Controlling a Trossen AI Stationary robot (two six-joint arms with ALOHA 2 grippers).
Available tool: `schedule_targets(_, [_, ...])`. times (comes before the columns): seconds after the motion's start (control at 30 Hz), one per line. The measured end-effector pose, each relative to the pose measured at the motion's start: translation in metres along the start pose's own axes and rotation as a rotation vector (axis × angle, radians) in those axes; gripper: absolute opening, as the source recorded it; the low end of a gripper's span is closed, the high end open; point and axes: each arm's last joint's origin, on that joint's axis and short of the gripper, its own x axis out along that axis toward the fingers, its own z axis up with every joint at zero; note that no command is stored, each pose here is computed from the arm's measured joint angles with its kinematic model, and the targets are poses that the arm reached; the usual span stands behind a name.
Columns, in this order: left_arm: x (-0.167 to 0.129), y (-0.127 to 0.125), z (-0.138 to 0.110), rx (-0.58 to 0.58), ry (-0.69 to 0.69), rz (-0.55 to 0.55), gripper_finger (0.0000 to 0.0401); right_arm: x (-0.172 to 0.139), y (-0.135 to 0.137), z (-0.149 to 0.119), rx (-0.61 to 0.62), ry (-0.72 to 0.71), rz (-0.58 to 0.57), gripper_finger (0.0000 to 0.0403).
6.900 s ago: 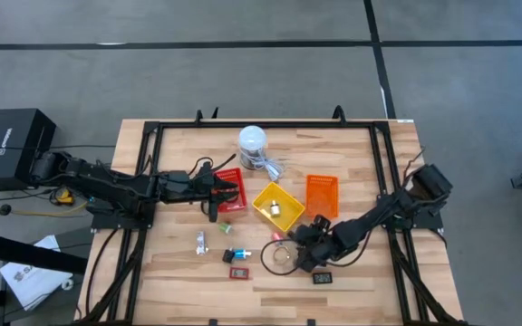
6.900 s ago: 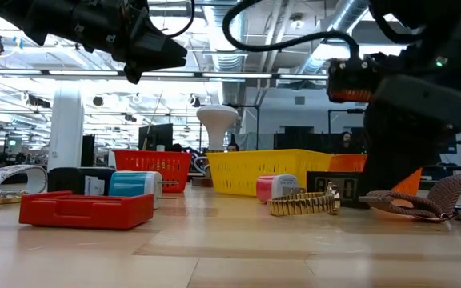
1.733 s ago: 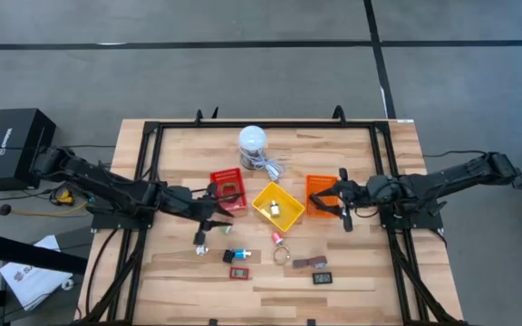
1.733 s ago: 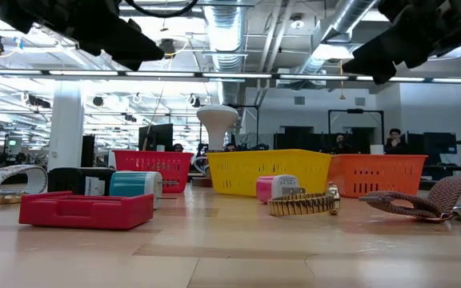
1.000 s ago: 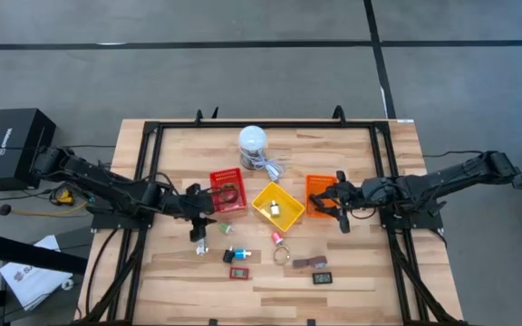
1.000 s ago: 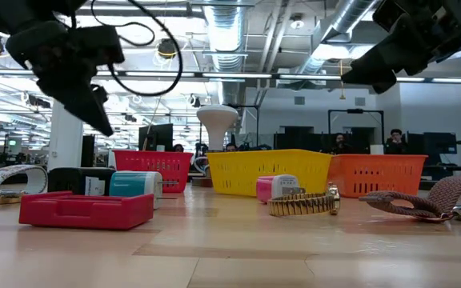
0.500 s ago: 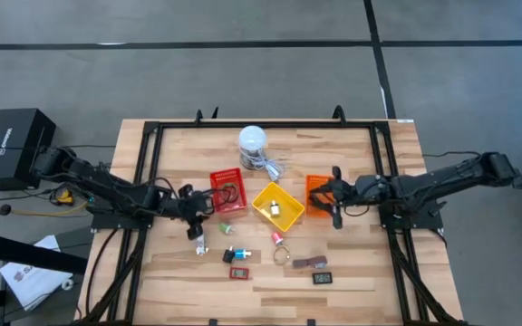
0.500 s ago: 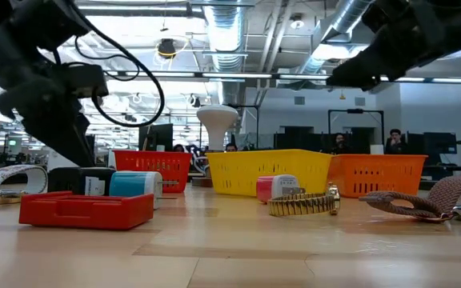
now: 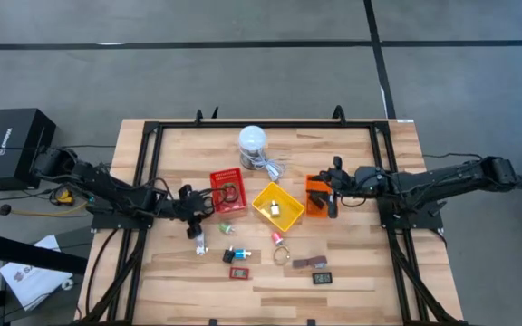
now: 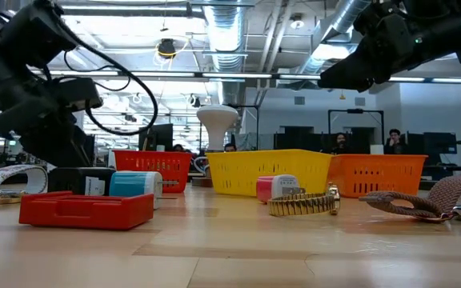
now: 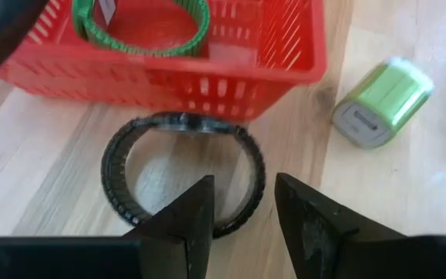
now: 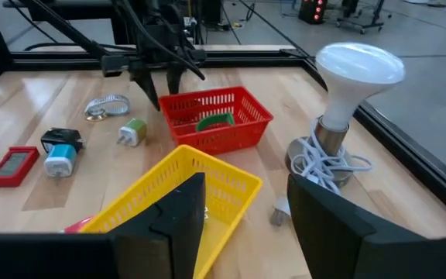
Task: Pick & Place Office items
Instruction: Put the black watch into the red basket
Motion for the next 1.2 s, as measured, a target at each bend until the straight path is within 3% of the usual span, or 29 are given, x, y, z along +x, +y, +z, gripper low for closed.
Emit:
schedule_targets(0.37, [0.003,0.005,-0.014,-0.008,-0.027,-0.015,0.0108,0.0,0.0,0.0,0.0,0.0,0.0,0.0175])
schedule_targets(0.6, [0.004,0.007,-0.018,-0.004,-0.023,-0.01,0.0051,0.0,0.0,0.0,0.0,0.001,0.001,0.0175])
schedule_targets(0.73, [0.004,0.007,-0.017,-0.008,-0.033,-0.018,0.001,0.0,0.0,0.0,0.0,0.002,0.001,0.0175])
schedule_targets(0.97, [0.001,-0.001,0.001,0.015,-0.094,-0.04,0.0006,0.0,0.0,0.0,0.017,0.002,0.001,0.0175])
schedule_targets(1.1, [-0.002,-0.004,0.017,0.076,-0.157,0.073,0.0007,0.0,0.001,0.0,0.025,0.002,0.003,0.0175])
schedule_targets(1.2, [-0.005,-0.004,0.024,0.106,-0.129,0.133,0.0006,0.0,0.001,0.0,0.032,0.002,0.003,0.0175])
